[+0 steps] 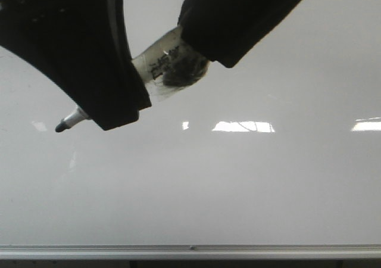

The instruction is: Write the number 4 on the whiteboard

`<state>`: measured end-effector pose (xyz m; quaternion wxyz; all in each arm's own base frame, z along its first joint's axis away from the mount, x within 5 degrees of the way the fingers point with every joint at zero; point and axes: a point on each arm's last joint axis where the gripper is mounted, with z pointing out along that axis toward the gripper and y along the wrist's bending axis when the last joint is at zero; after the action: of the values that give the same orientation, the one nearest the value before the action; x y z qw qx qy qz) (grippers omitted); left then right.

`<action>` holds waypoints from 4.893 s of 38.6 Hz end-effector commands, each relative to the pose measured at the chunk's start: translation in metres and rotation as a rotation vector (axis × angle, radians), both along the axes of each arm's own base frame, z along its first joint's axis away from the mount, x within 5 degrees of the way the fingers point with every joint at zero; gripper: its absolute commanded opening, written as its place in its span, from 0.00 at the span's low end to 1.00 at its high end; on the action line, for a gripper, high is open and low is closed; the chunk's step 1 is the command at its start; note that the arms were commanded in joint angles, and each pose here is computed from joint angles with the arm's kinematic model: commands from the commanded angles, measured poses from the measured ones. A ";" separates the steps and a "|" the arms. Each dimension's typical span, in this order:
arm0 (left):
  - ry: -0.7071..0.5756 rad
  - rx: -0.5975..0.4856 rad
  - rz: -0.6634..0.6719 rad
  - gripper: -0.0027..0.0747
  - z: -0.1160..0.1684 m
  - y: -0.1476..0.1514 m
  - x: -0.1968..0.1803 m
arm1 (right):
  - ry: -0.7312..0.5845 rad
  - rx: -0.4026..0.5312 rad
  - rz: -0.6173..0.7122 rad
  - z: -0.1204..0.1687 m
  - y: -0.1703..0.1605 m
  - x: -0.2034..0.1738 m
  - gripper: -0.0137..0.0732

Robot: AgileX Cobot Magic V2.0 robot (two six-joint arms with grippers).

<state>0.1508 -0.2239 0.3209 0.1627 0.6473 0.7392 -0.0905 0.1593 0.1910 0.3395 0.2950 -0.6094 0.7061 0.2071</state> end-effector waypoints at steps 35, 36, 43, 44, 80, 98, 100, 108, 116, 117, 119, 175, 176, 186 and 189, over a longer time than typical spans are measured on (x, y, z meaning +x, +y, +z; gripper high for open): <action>-0.266 -0.503 0.801 0.70 0.067 0.160 -0.024 | -0.143 0.250 -0.956 0.052 -0.146 -0.035 0.10; -0.266 -0.504 0.805 0.70 0.067 0.160 -0.024 | -0.145 0.265 -0.959 0.047 -0.146 -0.034 0.10; -0.267 -0.506 0.811 0.70 0.067 0.161 -0.023 | -0.225 0.388 -0.994 0.013 -0.146 -0.028 0.10; -0.268 -0.507 0.811 0.70 0.067 0.161 -0.022 | -0.233 0.407 -1.000 0.009 -0.146 -0.026 0.10; -0.303 -0.542 0.812 0.70 0.071 0.160 -0.020 | -0.364 0.528 -1.084 0.004 -0.122 0.095 0.10; -0.303 -0.542 0.812 0.70 0.071 0.160 -0.020 | -0.233 0.373 -1.063 -0.031 -0.105 0.128 0.10; -0.304 -0.543 0.812 0.70 0.071 0.160 -0.020 | -0.207 0.343 -1.045 -0.036 -0.101 0.127 0.10; -0.310 -0.550 0.812 0.70 0.071 0.160 -0.019 | -0.172 0.307 -1.028 -0.040 -0.098 0.123 0.10; -0.312 -0.551 0.812 0.70 0.072 0.160 -0.019 | -0.176 0.279 -1.053 -0.042 -0.109 0.126 0.10; -0.312 -0.551 0.812 0.70 0.072 0.160 -0.019 | -0.171 0.269 -1.069 -0.042 -0.114 0.127 0.10; -0.312 -0.551 0.812 0.70 0.072 0.160 -0.019 | -0.159 0.247 -1.094 -0.044 -0.122 0.128 0.10; -0.339 -0.579 0.812 0.70 0.074 0.159 -0.017 | -0.014 0.057 -0.996 -0.052 -0.112 0.121 0.10; -0.339 -0.579 0.812 0.70 0.074 0.159 -0.017 | -0.033 0.074 -0.996 -0.045 -0.113 0.119 0.10; -0.368 -0.567 0.759 0.70 0.079 0.159 -0.018 | -0.156 0.182 -0.975 0.007 -0.123 0.075 0.10; -0.374 -0.563 0.670 0.70 0.079 0.154 -0.020 | -0.204 0.168 -0.925 0.020 -0.127 0.056 0.10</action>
<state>0.1313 -0.0649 0.3835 0.4369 0.2878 0.8466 -0.0975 0.2327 0.0683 0.3308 0.4198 -0.1999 0.8831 0.0624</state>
